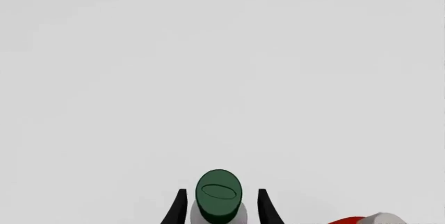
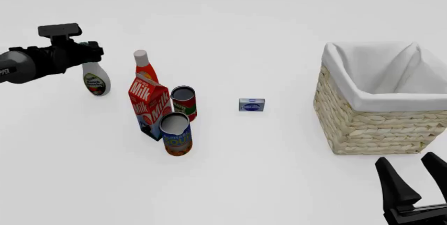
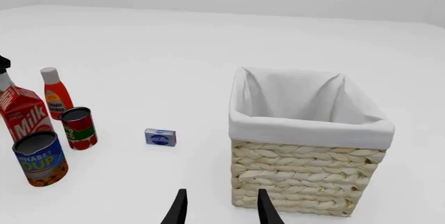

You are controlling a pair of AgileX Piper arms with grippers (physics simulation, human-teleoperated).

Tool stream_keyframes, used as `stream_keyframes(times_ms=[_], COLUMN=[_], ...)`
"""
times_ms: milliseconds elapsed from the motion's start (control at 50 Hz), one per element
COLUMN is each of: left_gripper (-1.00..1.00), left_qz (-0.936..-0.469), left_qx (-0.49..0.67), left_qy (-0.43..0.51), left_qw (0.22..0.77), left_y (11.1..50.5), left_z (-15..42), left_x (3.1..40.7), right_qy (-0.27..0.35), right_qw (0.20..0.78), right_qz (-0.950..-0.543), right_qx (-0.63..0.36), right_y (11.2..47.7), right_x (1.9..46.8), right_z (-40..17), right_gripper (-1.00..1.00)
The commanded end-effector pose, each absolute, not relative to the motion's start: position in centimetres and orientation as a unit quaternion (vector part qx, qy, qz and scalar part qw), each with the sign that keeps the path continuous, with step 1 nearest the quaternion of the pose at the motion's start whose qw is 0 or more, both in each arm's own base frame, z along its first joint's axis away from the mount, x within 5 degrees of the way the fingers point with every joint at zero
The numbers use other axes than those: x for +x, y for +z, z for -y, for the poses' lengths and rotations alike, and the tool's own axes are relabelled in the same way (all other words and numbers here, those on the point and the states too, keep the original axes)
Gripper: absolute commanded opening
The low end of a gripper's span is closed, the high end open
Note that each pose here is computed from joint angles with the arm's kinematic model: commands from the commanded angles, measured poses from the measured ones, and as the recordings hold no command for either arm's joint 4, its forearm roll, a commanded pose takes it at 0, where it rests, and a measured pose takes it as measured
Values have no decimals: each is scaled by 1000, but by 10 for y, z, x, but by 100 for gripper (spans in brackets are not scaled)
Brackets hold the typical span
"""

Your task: Pick the salad dressing and place it in the basket.

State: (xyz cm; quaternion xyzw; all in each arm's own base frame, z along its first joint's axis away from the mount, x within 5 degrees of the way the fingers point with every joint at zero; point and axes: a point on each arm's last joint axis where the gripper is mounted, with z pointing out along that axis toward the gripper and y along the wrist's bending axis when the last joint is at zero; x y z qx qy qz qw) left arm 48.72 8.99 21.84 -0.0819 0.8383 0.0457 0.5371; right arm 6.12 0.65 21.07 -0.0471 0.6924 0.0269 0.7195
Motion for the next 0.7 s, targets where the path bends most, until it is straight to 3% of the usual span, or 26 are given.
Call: stream_keyframes(times_ms=[20, 80, 100, 380, 700], left_gripper=[100, 100, -100, -100, -100], left_qz=[-830, -831, -826, -814, -787], left_qx=[-77, -76, -68, -50, -36], left_qy=[55, 49, 56, 63, 70], left_qw=[550, 549, 557, 576, 612], left_y=[222, 221, 226, 245, 304], left_z=[-93, -88, -88, -81, -73], left_x=[482, 483, 480, 474, 457], right_qy=[29, 30, 30, 32, 36], right_qw=[719, 719, 719, 719, 719], right_qz=[-692, -693, -693, -693, -693], right_qx=[-47, -47, -48, -46, -46], right_y=[211, 211, 211, 210, 210], right_x=[61, 61, 61, 60, 59], right_z=[-7, -7, -7, -7, -7], right_gripper=[100, 100, 100, 100, 100])
